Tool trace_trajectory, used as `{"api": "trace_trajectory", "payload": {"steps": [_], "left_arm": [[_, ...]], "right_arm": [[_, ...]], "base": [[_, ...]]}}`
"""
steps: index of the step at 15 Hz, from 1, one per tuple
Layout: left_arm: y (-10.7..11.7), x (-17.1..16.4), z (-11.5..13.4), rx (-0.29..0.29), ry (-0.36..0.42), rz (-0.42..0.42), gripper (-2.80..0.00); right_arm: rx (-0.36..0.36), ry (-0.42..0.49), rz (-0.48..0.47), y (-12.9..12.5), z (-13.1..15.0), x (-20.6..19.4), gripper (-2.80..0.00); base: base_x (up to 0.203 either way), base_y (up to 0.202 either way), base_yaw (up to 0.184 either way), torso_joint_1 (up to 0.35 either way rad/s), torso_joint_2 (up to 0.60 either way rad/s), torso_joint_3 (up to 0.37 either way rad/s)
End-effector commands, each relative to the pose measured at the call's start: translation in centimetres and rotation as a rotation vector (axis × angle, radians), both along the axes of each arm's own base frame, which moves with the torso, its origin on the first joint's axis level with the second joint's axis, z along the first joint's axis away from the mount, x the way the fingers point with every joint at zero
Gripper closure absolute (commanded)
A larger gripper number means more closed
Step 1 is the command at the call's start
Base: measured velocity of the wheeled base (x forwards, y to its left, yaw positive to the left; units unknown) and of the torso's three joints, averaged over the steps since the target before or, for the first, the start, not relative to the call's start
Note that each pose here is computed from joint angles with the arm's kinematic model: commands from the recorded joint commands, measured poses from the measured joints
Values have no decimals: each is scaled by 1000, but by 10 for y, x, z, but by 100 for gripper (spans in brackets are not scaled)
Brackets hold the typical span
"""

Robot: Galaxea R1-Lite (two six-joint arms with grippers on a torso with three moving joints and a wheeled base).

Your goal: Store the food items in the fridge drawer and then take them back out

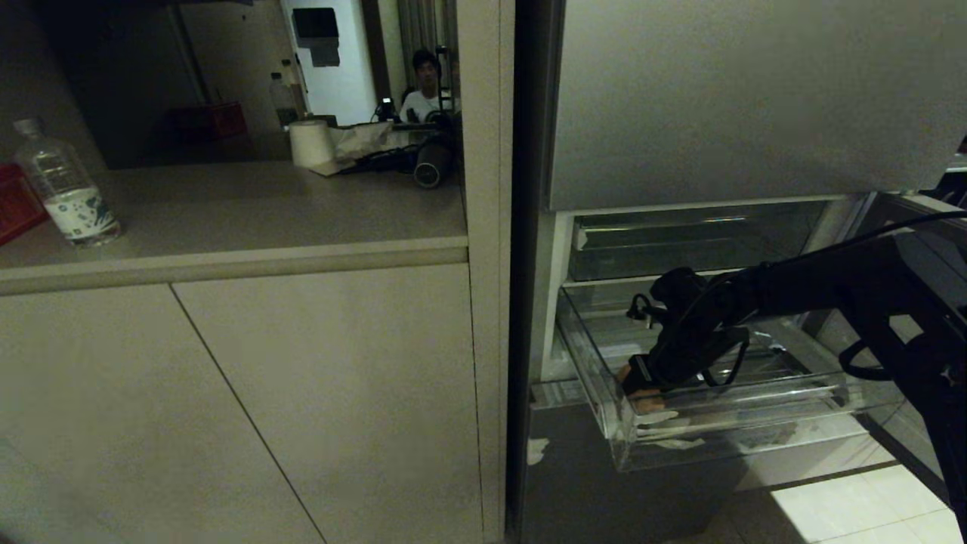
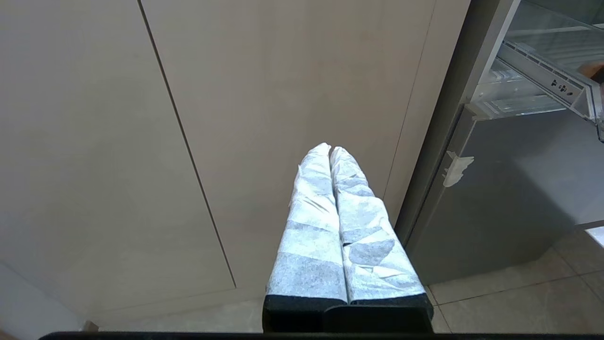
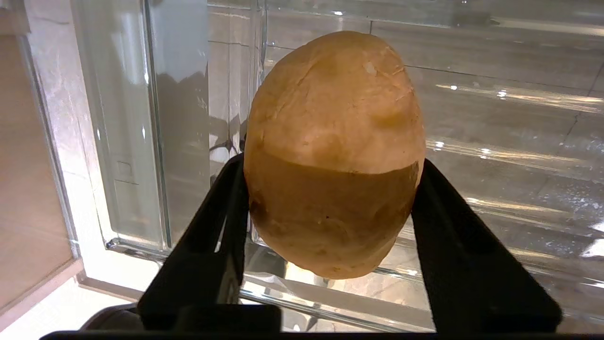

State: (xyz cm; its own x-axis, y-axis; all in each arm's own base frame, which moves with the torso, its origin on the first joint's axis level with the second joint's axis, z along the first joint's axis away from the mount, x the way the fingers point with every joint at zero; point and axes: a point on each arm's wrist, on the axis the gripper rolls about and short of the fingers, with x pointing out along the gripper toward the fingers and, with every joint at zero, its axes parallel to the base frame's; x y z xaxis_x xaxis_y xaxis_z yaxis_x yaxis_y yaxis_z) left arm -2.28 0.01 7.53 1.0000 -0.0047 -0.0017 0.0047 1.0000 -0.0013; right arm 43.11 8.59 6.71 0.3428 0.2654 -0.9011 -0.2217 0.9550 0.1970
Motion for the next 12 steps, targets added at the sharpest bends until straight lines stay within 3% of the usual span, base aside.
{"api": "trace_trajectory", "payload": {"steps": [1,5,9,12], "left_arm": [[0,0,0,0,1,-1,0],[0,0,0,0,1,-1,0],[0,0,0,0,1,0,0],[0,0,0,0,1,0,0]], "right_arm": [[0,12,-3,0,-3,-1,0],[10,-35,-6,-1,16,-4,0],[34,-139,-28,-6,35,-3,0],[31,-154,-41,-10,44,-9,0]], "base": [[0,0,0,0,0,0],[0,0,0,0,0,0],[0,0,0,0,0,0],[0,0,0,0,0,0]]}}
